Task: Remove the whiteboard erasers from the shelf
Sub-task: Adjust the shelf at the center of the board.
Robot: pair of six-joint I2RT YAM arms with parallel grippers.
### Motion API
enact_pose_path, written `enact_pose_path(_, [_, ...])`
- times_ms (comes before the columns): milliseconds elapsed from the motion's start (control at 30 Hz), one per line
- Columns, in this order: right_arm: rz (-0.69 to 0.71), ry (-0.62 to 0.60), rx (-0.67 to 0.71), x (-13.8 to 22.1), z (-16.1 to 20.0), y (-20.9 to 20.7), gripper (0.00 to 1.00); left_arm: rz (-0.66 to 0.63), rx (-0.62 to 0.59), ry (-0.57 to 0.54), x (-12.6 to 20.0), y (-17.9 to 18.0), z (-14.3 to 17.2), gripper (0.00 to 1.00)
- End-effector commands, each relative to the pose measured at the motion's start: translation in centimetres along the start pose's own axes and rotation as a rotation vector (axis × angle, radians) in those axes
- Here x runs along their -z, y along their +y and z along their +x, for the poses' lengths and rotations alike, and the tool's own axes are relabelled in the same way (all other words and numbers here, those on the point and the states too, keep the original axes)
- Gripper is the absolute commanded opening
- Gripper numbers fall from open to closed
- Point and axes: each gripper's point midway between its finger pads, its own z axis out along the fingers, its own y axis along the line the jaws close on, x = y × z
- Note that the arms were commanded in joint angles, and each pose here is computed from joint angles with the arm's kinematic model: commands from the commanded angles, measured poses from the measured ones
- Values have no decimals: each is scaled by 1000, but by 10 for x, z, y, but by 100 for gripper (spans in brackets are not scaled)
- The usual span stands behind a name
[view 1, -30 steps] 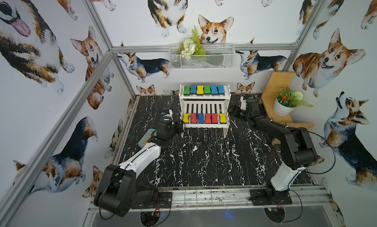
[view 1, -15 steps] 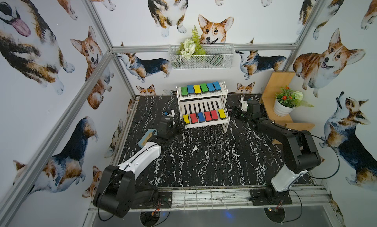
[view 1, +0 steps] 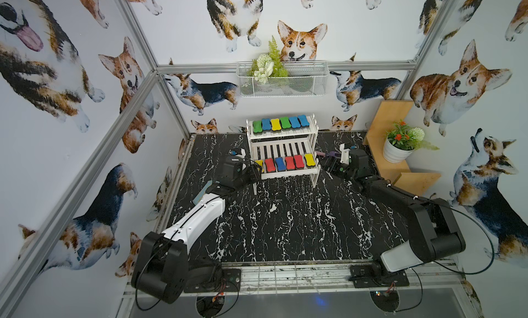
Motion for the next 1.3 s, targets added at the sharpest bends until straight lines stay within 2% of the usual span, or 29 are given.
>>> enact_pose_path(0, [-94,15,18,8,7,23,81,97,-37,-24,4,-23,-12,57])
enact_pose_path(200, [-101,-9,24,27,10,32,81,97,-39,-20,5,-21,-12,58])
enact_pose_path(367, [-79,-81,81,46,-11,44,81,102,-65,-49,18,-28,-23,59])
enact_pose_path(533, [-29,-95,146,38,-32,55,70,80,-104,-79,32,-28,-30,66])
enact_pose_path(567, [-7,-92,158,32,-34,55,67,73,-106,-84,35,-27,-30,74])
enact_pose_path(633, [40,-80,177,19,-35,51,64,78,-109,-92,42,-28,-30,95])
enact_pose_path(667, [60,-76,186,14,-37,50,64,84,-108,-101,47,-30,-31,99])
enact_pose_path(833, [125,-50,204,-11,-40,40,52,107,-115,-139,69,-37,-35,99])
enact_pose_path(1100, [130,-65,199,-25,-40,43,46,69,-133,-207,100,-30,-37,99])
enact_pose_path(1267, [153,-52,194,-34,-35,40,40,27,-149,-220,108,-21,-34,99])
